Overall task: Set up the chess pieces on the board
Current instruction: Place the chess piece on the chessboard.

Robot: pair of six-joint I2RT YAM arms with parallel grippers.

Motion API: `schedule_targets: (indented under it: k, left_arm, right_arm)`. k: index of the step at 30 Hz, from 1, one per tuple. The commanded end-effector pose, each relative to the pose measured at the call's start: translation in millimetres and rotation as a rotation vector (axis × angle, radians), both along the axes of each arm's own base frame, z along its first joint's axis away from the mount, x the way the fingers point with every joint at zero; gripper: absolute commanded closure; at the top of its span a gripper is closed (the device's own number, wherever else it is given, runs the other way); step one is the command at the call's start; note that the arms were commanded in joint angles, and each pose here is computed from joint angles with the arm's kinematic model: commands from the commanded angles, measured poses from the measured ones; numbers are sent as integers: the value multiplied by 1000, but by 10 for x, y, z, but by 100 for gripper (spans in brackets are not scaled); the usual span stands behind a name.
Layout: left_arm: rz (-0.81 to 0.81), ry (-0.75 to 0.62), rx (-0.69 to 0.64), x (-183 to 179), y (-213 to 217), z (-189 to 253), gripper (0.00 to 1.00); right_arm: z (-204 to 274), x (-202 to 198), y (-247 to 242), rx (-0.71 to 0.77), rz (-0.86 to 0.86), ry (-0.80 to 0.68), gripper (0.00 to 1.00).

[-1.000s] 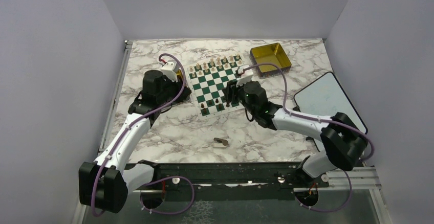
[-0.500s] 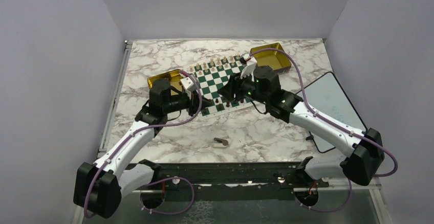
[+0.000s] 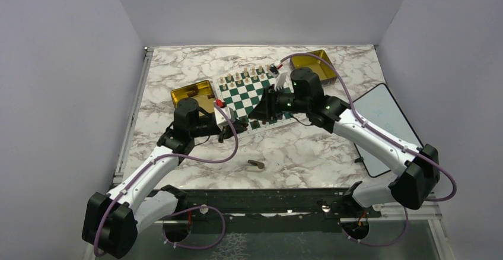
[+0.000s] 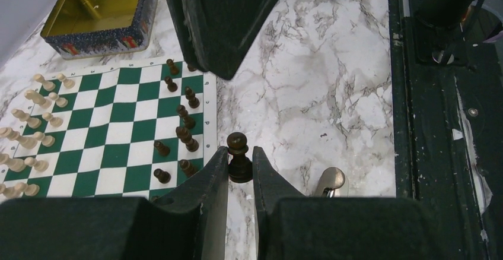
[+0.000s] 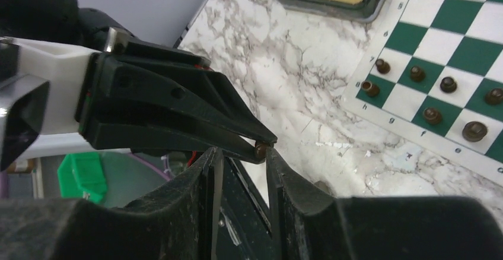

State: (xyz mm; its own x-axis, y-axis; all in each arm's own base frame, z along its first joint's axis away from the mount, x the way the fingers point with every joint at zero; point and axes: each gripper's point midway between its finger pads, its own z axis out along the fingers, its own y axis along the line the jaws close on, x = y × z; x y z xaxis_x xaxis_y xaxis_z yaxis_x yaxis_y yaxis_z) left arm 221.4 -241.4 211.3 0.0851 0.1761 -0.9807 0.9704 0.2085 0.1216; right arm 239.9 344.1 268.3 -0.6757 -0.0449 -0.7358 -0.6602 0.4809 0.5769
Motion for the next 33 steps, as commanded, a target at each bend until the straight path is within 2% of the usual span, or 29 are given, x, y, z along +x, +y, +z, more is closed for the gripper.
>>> schedule_targets:
  k: [1, 17, 25, 31, 33]
  left_arm:
    - [-66, -82, -7, -19, -62, 116, 89]
    - [-64, -100, -1, 12, -95, 155, 89]
    - [-75, -95, 1, 7, -118, 140, 89]
    - [-62, -94, 5, 37, -119, 140, 89]
    - [-45, -85, 8, 62, -113, 130, 88]
  right_arm:
    - [-171, -181, 62, -24, 94, 123, 63]
    - [-377, -132, 150, -56, 101, 199, 64]
    - [-452, -93, 198, -59, 105, 209, 77]
    - [-469, -90, 195, -61, 104, 207, 92]
    - [-472, -79, 180, -68, 95, 199, 94]
